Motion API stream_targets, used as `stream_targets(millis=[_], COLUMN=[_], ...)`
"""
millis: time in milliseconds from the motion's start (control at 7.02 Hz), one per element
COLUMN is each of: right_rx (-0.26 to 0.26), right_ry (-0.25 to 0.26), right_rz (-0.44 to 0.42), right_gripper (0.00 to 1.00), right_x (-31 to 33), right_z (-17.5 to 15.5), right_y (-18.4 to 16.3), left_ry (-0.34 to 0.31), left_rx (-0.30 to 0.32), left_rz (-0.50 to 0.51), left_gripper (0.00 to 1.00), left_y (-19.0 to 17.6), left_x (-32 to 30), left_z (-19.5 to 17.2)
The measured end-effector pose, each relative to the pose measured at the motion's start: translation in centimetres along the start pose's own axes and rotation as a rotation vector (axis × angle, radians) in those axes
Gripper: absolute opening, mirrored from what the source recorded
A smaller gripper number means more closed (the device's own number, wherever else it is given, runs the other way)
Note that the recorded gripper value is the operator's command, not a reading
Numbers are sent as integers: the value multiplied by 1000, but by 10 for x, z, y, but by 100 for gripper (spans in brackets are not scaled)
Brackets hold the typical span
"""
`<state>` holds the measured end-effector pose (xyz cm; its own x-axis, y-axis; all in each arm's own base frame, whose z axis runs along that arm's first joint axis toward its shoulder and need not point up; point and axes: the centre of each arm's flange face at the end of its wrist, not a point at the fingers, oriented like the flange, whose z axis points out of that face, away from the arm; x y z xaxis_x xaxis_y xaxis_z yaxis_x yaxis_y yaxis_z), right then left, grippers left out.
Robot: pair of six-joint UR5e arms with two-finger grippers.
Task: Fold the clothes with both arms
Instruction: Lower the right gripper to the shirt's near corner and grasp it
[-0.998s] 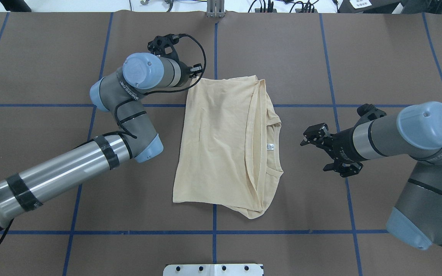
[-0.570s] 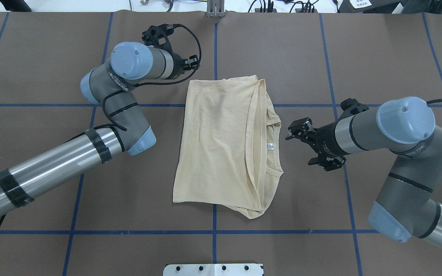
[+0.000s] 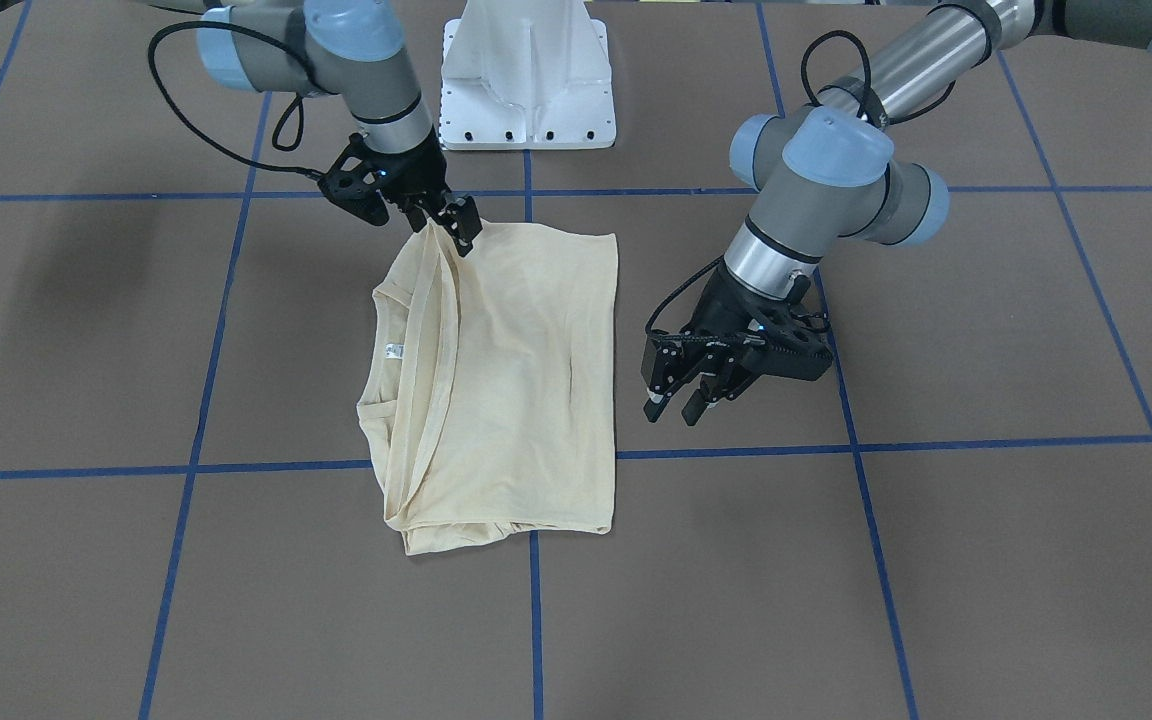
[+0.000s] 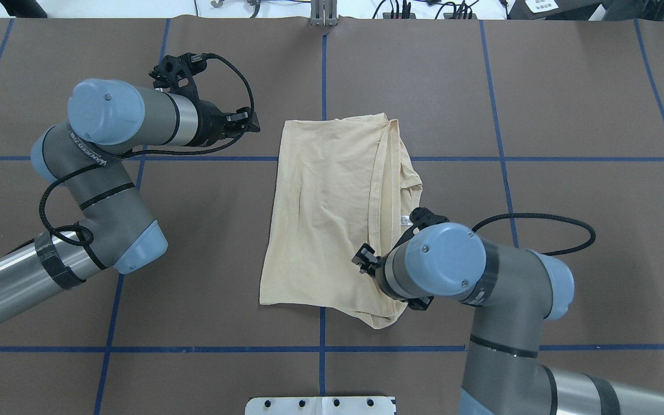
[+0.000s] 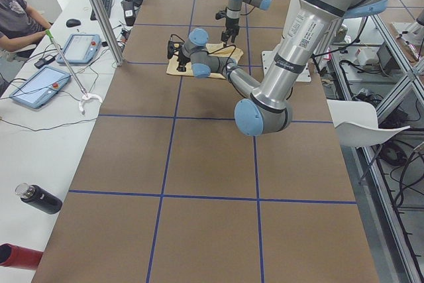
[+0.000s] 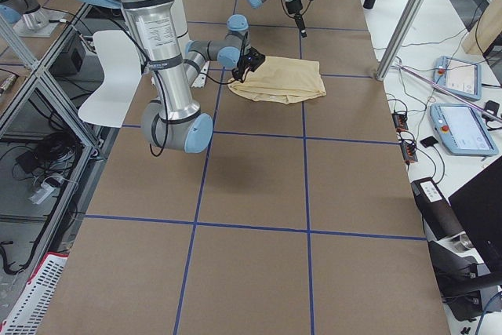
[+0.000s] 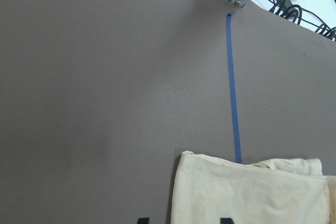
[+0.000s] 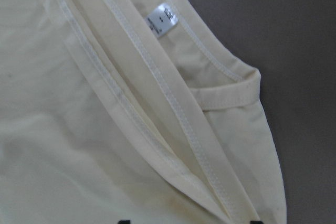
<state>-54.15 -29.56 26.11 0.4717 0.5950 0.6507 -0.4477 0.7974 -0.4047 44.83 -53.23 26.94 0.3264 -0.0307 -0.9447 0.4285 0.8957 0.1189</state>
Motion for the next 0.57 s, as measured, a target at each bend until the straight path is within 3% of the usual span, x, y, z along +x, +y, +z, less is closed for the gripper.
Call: stream_targets(millis=[285, 570], right_rx=[39, 57], right_ry=[39, 38], right_rz=[1, 70], right_gripper=[77, 78], right_x=[19, 25], right_z=[18, 22], right_y=[26, 27], left_ry=[1, 2], left_rx=[0, 0], left_rz=[-3, -8], left_gripper=[55, 55], left_y=[1, 1], left_x=[0, 0], left_z=[-4, -4])
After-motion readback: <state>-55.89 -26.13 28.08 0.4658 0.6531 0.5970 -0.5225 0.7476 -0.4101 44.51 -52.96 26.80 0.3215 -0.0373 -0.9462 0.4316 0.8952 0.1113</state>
